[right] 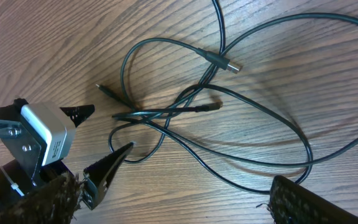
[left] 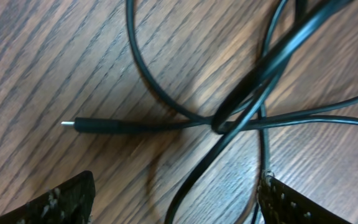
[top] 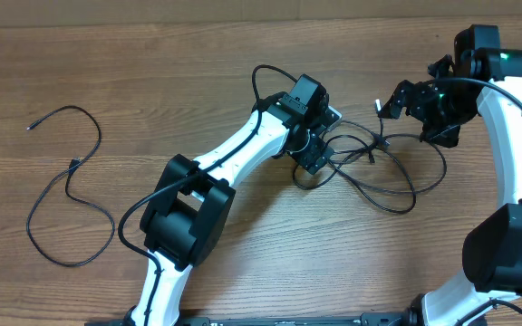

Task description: Untangle cables

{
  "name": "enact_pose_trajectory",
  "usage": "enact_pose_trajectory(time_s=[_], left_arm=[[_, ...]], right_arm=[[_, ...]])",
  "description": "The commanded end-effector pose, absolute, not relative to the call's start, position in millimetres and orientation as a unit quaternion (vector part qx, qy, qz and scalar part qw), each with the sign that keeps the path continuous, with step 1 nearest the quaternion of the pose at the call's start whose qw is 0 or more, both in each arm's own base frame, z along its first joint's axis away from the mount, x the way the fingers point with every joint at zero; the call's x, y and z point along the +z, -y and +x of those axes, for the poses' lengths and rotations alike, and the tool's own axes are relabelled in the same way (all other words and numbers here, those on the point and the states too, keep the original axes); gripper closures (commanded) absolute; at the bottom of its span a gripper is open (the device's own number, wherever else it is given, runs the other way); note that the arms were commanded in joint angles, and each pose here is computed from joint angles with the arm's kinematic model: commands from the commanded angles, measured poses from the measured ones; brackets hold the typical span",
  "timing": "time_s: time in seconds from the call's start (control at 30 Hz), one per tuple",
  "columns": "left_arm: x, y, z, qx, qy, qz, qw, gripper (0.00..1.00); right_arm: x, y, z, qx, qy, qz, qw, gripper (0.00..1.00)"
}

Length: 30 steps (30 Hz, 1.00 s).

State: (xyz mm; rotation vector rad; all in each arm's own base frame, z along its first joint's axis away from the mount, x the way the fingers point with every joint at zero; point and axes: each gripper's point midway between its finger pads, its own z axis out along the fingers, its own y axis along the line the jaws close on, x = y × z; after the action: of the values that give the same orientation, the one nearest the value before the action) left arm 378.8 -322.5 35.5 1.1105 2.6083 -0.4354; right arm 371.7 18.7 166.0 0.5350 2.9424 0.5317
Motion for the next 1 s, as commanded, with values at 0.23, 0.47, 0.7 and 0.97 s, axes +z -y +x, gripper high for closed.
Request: enact_pose_trajectory(time_s=[0.23, 0.47, 0.7, 0.97], left_arm=[[11, 309, 366, -0.125, -0.906, 0.390, 0.102, 0.37], [-12, 295, 354, -0.111, -0.916, 0.377, 0.082, 0.43], [-16, 294, 348, -0.112, -0.930, 0.344, 0.070, 0.57], [4, 294, 348, -0.115, -0.940, 0.314, 0.066, 0.96]], right_arm=[[172, -16, 377, 0.172, -0.968, 0.172, 0.067, 0.04], [172, -16, 377, 0.172, -0.968, 0.172, 0.066, 0.03], [172, -16, 377, 0.172, -0.968, 0.172, 0.067, 0.03], [172, -16, 376, 0.172, -0.968, 0.172, 0.066, 0.03]])
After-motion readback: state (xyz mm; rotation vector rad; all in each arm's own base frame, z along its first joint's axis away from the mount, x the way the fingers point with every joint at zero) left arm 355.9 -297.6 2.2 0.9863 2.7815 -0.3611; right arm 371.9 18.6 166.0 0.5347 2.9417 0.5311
